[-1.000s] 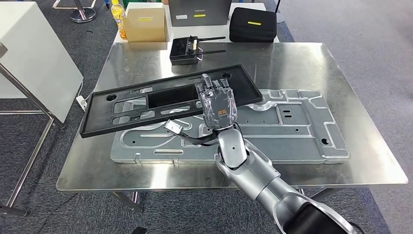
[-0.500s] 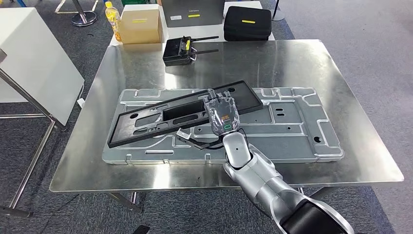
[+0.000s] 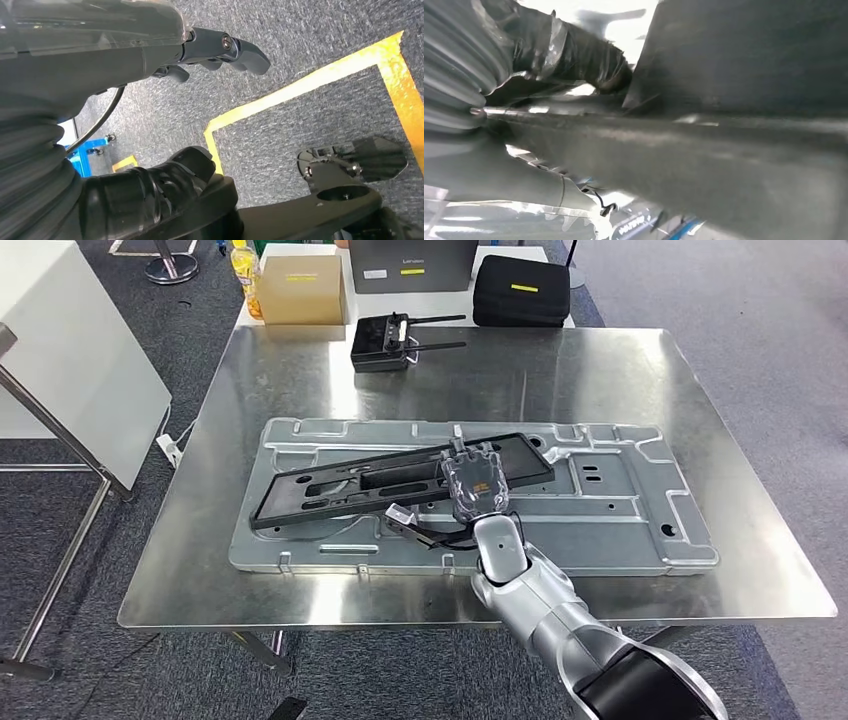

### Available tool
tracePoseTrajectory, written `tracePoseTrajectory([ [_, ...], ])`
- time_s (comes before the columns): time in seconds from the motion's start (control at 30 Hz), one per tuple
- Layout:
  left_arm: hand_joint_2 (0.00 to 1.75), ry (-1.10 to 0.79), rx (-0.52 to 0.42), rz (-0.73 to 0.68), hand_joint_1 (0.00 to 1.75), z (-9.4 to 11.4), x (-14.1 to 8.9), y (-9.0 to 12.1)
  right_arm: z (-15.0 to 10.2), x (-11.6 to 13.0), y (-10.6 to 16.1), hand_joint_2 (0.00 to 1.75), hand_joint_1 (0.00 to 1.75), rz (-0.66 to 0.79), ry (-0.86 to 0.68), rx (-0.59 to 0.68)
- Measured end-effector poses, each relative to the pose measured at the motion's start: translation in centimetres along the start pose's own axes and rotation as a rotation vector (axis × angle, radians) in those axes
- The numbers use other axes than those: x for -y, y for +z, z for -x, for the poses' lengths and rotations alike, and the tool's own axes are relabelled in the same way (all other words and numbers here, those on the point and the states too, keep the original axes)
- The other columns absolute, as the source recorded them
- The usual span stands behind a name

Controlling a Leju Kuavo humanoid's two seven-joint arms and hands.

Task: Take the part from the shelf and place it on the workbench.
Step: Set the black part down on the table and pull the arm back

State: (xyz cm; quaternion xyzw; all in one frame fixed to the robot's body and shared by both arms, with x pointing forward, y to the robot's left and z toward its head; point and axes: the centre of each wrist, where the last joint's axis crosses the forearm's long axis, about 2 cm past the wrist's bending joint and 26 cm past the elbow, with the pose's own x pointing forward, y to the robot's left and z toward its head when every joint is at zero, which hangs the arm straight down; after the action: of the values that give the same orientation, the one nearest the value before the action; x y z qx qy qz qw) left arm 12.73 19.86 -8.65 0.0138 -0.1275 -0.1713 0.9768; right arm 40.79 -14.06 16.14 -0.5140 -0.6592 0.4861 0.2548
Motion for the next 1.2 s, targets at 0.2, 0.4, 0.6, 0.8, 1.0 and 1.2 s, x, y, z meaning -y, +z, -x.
tracePoseTrajectory([
  [0.2,0.0,0.014,0.009,-0.005,0.0,-0.2,0.0,0.0,0.6,-0.1,-0.2,0.0,0.0,-0.015,-0.031,-0.017],
  [0.4,0.0,0.034,0.017,-0.003,0.0,0.0,0.1,0.0,0.6,-0.1,-0.2,0.0,0.0,-0.028,-0.076,-0.028],
  [0.6,0.0,0.035,0.019,-0.007,0.0,-0.1,0.0,0.0,0.7,-0.3,-0.1,0.0,0.0,-0.039,-0.082,-0.036],
  [0.8,0.0,0.045,0.028,-0.009,0.0,-0.1,0.0,0.0,0.9,-0.4,-0.1,0.0,0.0,-0.045,-0.093,-0.046],
  [1.0,0.0,0.053,0.03,-0.017,0.0,0.0,0.0,0.0,1.1,-0.7,0.1,0.0,0.0,-0.06,-0.102,-0.054],
  [1.2,0.0,0.057,0.03,-0.03,0.0,0.0,-0.1,0.0,1.4,-0.5,-0.2,0.0,0.0,-0.056,-0.101,-0.058],
])
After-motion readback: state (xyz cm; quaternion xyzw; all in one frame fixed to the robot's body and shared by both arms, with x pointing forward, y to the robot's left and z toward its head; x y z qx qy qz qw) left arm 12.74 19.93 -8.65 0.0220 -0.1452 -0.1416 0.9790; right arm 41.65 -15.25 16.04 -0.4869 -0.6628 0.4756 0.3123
